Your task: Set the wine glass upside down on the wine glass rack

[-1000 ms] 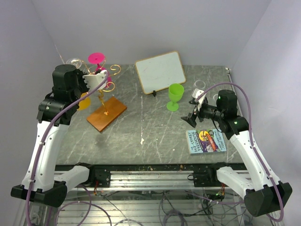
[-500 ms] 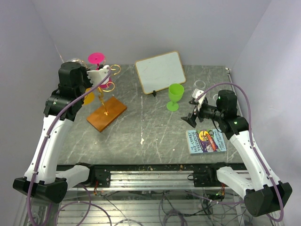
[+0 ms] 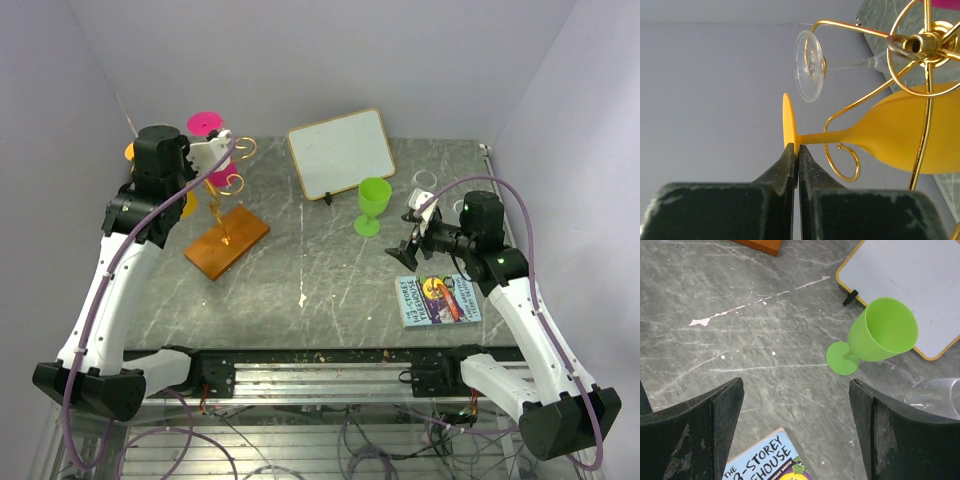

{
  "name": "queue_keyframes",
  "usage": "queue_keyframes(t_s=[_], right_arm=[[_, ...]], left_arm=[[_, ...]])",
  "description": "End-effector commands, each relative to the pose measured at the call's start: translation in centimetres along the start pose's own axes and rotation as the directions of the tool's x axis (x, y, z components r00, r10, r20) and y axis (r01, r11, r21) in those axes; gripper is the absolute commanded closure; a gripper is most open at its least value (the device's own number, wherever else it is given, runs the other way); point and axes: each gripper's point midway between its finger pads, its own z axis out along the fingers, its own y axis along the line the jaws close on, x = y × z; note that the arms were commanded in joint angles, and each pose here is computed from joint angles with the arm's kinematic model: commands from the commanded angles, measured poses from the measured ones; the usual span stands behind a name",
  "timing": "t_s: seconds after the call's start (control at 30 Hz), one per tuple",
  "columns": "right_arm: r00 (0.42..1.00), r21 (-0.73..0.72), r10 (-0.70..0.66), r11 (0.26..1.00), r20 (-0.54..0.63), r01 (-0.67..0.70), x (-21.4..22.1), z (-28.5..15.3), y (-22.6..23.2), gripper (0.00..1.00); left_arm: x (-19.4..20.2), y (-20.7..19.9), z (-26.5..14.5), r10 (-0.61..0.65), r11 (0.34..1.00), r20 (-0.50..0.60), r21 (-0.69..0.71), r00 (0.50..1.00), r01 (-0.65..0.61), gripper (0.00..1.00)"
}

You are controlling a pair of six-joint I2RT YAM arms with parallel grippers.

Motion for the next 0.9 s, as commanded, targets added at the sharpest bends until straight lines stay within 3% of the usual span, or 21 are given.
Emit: queue_keyframes(t_s=[0.0,0.6,0.87], right_arm=[[1.0,0.0,-0.014,1.0,0.01,0.014,0.0,0.1,-0.2,0.14],[1.0,-0.008,-0.013,1.0,0.008,0.013,0.2,0.1,0.0,0.14],[1.0,-0.015,-0.01,1.0,0.003,0.01,0.3,0.2,0.1,0.14]], left_arm=[[0.6,1.1,-0.4,-0.031,0.998,-0.041,-0.053,0.999,0.029,0.93],[2.5,-0.3,0.0,0.013,0.999,-0.164,-0.027,0.986,-0.018,0.91],[2.1,-0.9,0.4,0.007,1.0,-0.139,-0.016,0.99,-0.009,0.9]])
